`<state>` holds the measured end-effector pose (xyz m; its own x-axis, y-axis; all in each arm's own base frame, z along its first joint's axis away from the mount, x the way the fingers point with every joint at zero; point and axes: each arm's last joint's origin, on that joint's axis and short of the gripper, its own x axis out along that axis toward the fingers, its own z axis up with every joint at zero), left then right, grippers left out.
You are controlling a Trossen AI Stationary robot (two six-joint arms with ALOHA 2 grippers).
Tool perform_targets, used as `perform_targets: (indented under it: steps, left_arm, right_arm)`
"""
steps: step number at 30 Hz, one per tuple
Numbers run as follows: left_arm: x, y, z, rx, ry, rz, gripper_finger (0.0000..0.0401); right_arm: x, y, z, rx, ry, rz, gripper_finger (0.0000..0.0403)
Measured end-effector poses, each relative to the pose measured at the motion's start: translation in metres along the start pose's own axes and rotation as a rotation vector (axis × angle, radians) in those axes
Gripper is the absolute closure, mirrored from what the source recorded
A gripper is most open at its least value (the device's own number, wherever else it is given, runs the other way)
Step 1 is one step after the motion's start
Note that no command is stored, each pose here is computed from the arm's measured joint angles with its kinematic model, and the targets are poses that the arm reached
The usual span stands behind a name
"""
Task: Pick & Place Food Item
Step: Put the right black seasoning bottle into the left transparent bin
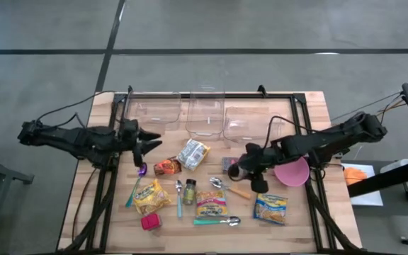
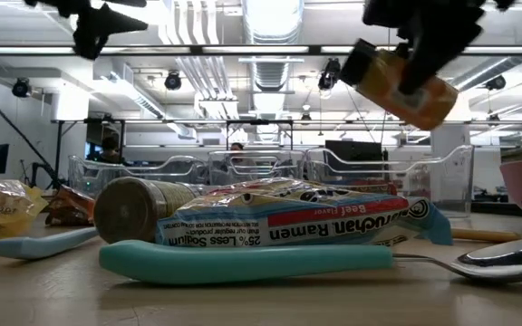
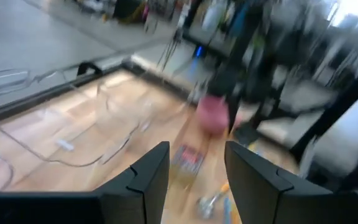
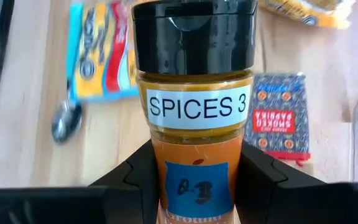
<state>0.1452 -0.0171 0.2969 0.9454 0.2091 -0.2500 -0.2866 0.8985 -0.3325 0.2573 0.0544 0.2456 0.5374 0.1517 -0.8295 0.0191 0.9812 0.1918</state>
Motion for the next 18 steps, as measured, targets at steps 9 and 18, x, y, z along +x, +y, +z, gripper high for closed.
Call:
perform_targets:
  steps: [9,18]
  left_arm:
    - [0.04,-0.034,0.043,0.231,0.282,0.055,0.0239]
    - [0.086,-0.038,0.042,0.207,0.429,0.02,0.0222]
  right_arm:
    - [0.002,-0.002,0.046,0.095,-0.032,-0.009,0.0261]
    - [0.004,0.002,0.068,-0.011,-0.002,-0.02,0.0261]
